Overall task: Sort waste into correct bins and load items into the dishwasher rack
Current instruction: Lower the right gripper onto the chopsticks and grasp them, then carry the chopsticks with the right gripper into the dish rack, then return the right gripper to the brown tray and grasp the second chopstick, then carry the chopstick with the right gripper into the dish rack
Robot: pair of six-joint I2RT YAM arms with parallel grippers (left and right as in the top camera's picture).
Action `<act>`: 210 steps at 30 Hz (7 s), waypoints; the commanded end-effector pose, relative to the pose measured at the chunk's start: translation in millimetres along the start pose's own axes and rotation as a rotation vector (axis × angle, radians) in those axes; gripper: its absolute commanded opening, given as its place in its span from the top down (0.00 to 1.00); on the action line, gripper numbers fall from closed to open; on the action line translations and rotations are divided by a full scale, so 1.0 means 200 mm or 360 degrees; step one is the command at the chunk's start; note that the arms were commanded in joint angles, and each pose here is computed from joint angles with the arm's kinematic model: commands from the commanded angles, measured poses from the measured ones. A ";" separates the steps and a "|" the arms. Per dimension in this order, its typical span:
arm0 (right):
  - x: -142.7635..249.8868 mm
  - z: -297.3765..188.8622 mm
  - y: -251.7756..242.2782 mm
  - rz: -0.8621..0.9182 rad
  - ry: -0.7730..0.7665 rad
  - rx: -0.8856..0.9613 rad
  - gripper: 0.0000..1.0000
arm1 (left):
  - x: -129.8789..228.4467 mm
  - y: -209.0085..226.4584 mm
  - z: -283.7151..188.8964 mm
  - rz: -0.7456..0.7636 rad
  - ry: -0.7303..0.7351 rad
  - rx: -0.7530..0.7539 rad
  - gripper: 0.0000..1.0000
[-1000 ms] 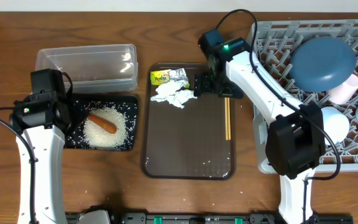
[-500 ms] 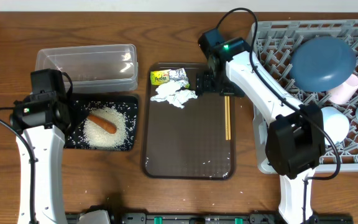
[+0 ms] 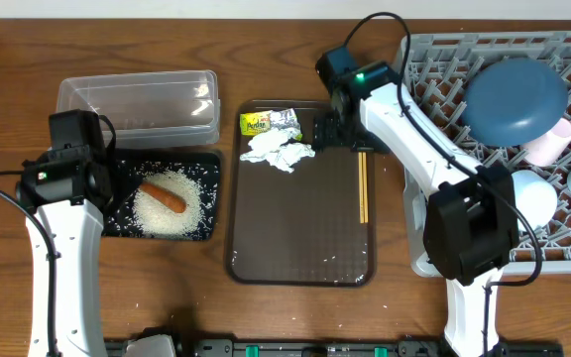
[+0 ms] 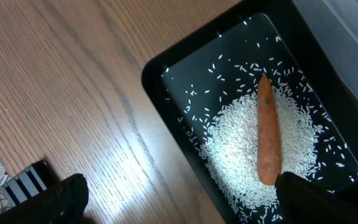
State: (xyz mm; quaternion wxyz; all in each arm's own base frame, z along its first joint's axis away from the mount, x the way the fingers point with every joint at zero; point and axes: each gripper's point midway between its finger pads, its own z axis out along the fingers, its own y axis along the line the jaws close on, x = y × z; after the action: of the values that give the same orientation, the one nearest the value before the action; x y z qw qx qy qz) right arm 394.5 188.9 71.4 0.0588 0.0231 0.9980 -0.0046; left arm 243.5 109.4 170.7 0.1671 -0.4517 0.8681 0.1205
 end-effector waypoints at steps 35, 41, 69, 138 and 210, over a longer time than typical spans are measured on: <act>0.08 0.25 -0.05 -0.0011 0.0055 -0.0055 0.42 | -0.02 0.01 -0.01 -0.0016 -0.0020 -0.0018 0.02; 0.08 0.25 -0.04 -0.0018 0.0052 -0.0058 0.42 | -0.02 0.01 -0.01 -0.0016 -0.0020 -0.0018 0.02; 0.13 0.34 -0.05 -0.0001 0.0056 -0.0040 0.88 | -0.02 0.01 -0.01 -0.0016 -0.0020 -0.0018 0.02; 0.00 -0.48 -0.14 -0.0175 -0.0083 -0.0380 0.09 | -0.02 0.01 -0.01 -0.0016 -0.0020 -0.0018 0.02; 0.05 0.32 -0.05 -0.0065 0.0242 -0.0050 0.99 | -0.02 0.01 -0.01 -0.0016 -0.0020 -0.0018 0.02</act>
State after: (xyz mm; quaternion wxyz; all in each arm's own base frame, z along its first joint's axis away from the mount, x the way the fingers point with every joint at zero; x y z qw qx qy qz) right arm 389.0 171.9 3.3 -0.0075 0.0045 0.9999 -0.0075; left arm 243.5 109.4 170.7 0.1671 -0.4517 0.8681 0.1205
